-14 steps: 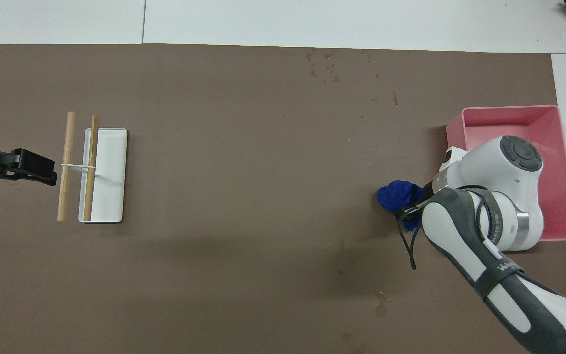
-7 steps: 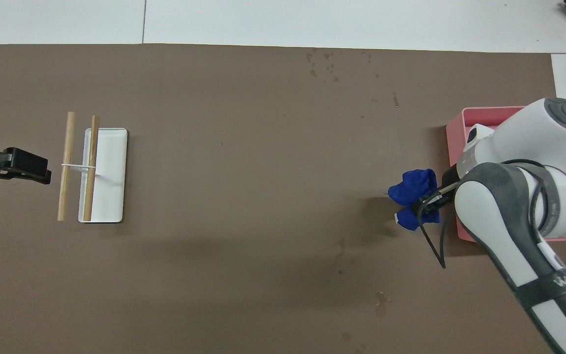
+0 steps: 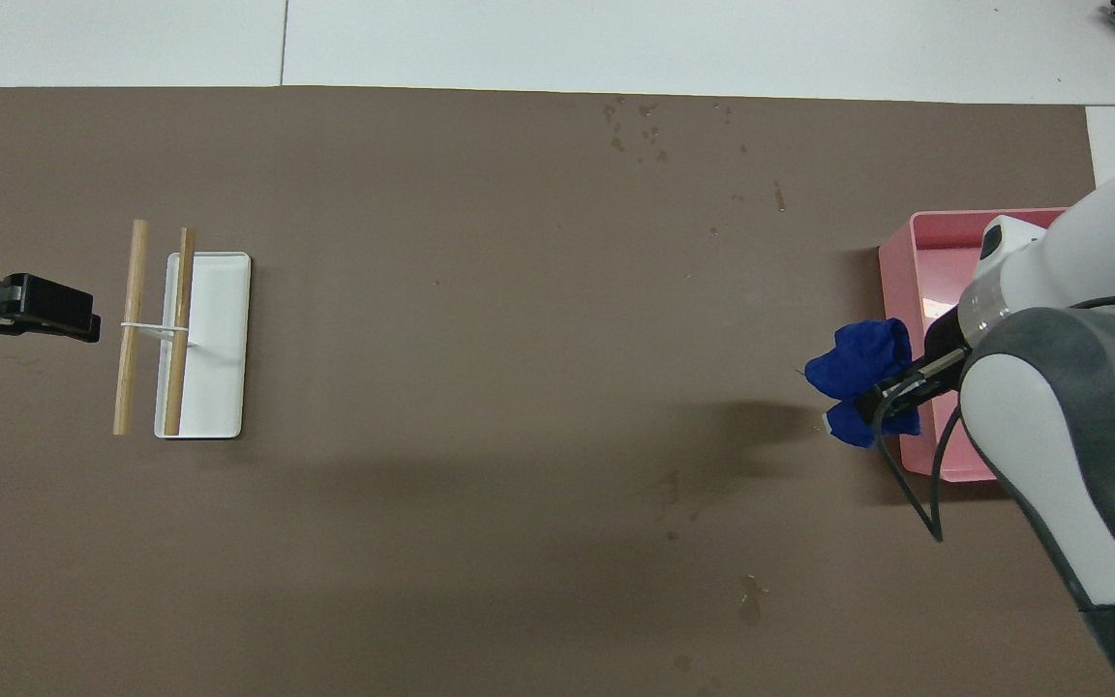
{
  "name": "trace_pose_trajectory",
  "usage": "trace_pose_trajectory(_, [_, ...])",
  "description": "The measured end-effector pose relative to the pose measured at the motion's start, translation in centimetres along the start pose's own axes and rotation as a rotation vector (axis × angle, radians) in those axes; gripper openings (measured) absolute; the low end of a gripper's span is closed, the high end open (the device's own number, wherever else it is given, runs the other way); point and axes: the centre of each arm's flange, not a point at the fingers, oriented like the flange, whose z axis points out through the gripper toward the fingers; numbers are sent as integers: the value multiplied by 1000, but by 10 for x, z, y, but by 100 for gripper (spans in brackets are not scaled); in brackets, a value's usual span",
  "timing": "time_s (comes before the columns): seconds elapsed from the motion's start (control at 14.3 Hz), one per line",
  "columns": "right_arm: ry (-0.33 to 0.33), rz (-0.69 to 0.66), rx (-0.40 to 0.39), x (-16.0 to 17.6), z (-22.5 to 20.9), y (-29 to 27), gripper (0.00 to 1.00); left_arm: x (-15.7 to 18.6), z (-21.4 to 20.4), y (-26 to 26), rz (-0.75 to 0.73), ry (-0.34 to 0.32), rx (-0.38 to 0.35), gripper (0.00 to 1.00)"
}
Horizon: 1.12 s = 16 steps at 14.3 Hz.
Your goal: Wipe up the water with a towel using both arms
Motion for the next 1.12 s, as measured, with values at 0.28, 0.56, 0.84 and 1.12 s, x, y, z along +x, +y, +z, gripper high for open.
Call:
trace_pose_trajectory(0.28, [13, -37, -131, -9, -30, 16, 17, 0, 3, -3, -7, -7, 0, 100])
trace_pose_trajectory(0.56, [25, -119, -192, -23, -53, 53, 17, 0, 3, -5, -11, -8, 0, 100])
trace_pose_trajectory(0.84, [104, -234, -273, -40, -63, 125, 17, 0, 3, -4, -10, -7, 0, 100])
trace_pose_trajectory(1.12, [136, -272, -294, -33, -36, 160, 17, 0, 3, -4, -10, -7, 0, 100])
